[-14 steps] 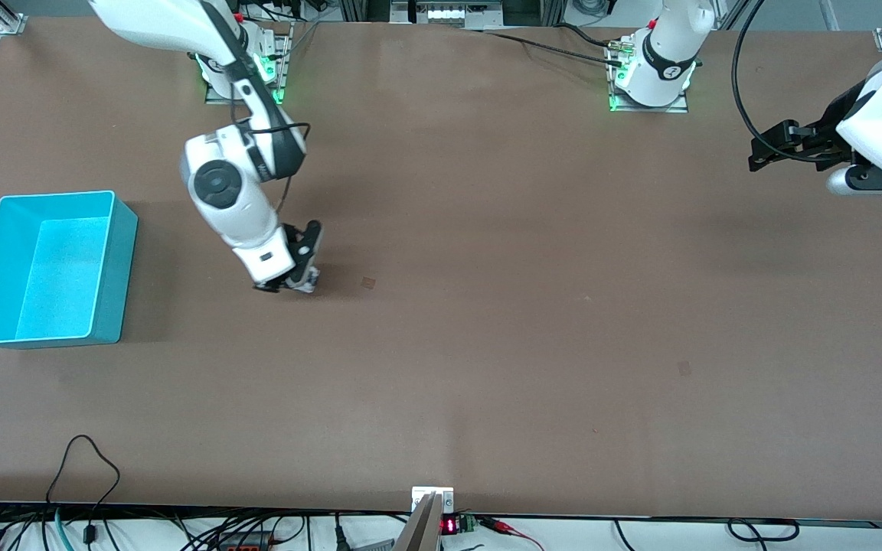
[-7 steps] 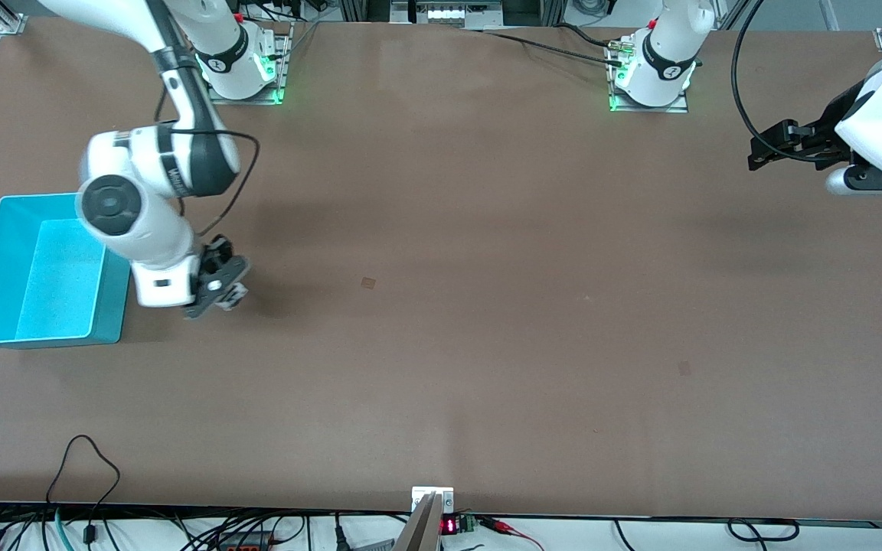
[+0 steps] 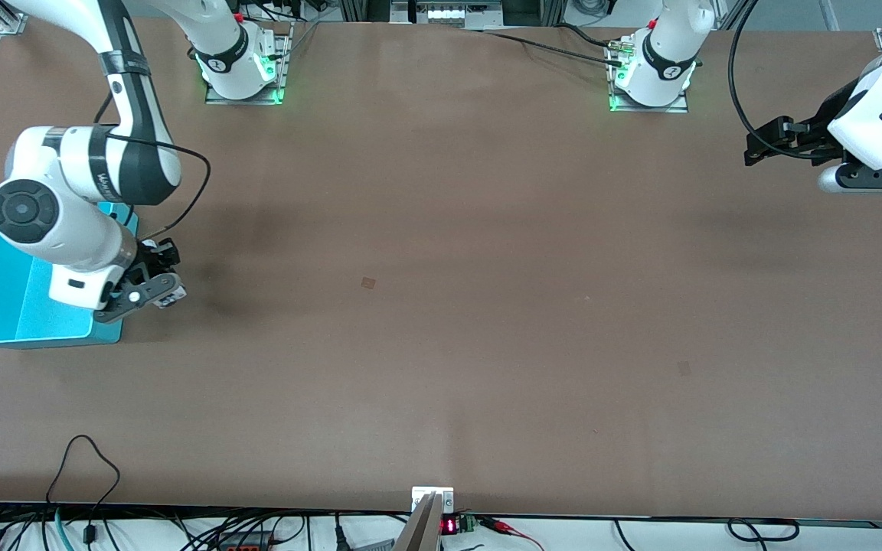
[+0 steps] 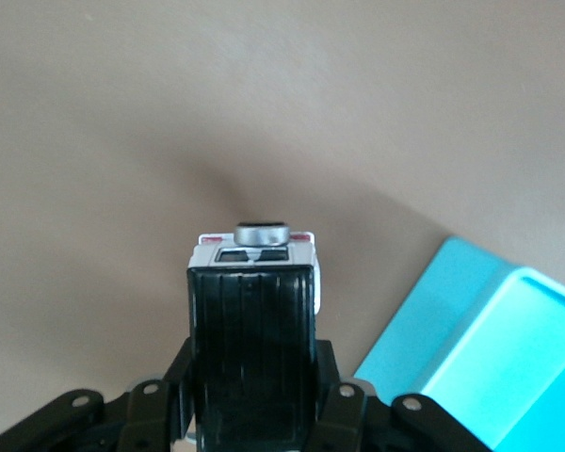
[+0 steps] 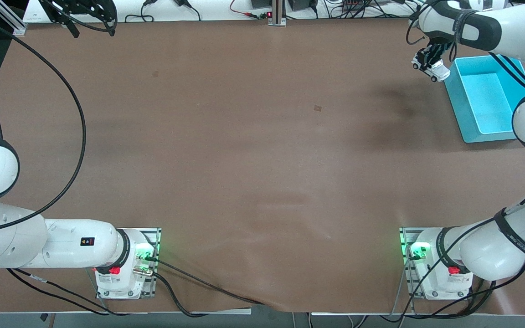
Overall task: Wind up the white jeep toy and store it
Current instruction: 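Carry the jeep with the right gripper over the blue bin, then lower the jeep into the bin and open the right gripper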
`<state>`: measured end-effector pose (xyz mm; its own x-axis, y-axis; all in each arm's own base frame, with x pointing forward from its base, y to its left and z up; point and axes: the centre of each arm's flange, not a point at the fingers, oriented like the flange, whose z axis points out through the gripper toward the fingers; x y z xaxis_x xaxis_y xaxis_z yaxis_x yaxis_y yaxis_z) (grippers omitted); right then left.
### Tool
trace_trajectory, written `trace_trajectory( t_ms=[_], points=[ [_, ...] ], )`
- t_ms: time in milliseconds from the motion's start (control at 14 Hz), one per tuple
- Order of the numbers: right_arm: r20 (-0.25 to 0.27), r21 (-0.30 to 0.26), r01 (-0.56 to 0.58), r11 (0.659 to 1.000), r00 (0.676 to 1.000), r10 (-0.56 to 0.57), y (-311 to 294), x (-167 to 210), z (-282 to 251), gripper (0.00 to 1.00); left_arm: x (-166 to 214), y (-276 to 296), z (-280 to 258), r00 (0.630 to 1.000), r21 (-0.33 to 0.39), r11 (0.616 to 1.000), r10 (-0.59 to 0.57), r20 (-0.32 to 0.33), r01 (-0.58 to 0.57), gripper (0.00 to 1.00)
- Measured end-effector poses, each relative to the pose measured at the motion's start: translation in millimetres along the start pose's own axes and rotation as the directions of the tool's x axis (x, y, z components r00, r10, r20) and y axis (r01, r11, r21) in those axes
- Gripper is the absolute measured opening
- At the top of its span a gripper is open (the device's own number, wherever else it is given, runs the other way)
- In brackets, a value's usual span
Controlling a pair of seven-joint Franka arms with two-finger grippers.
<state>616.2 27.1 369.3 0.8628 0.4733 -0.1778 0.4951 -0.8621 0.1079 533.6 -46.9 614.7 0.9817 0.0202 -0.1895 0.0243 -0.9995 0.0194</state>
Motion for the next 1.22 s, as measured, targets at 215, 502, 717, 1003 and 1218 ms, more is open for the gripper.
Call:
trace_trajectory(
  t_ms=[215, 502, 717, 1003, 1218],
  points=[
    [0.012, -0.004, -0.094, 0.996, 0.995, 0.094, 29.8, -18.8, -1.1, 0.51, 0.1, -0.9, 0.0, 1.000, 0.000, 1.000, -0.002, 0.000, 0.002, 1.00],
    [0.033, -0.006, -0.214, 0.977, 0.976, 0.214, 78.8, -51.8, 9.2, 0.51, 0.1, -1.2, 0.0, 1.000, 0.000, 1.000, -0.002, 0.000, 0.002, 1.00],
    [0.051, 0.003, -0.283, 0.959, 0.958, 0.283, 114.6, -79.4, 24.2, 0.51, 0.1, -1.2, 0.0, 1.000, 0.000, 1.000, -0.002, 0.000, 0.002, 1.00],
    [0.008, -0.012, -0.320, 0.947, 0.947, 0.320, 166.0, -125.0, 63.8, 0.51, 0.0, -0.6, -0.1, 1.000, 0.000, 1.000, -0.001, 0.000, 0.001, 1.00],
    [0.004, -0.009, -0.352, 0.936, 0.936, 0.352, 185.2, -160.3, 102.3, 0.51, 0.0, -0.6, -0.2, 1.000, 0.000, 1.000, -0.001, 0.000, 0.001, 1.00]
  ],
)
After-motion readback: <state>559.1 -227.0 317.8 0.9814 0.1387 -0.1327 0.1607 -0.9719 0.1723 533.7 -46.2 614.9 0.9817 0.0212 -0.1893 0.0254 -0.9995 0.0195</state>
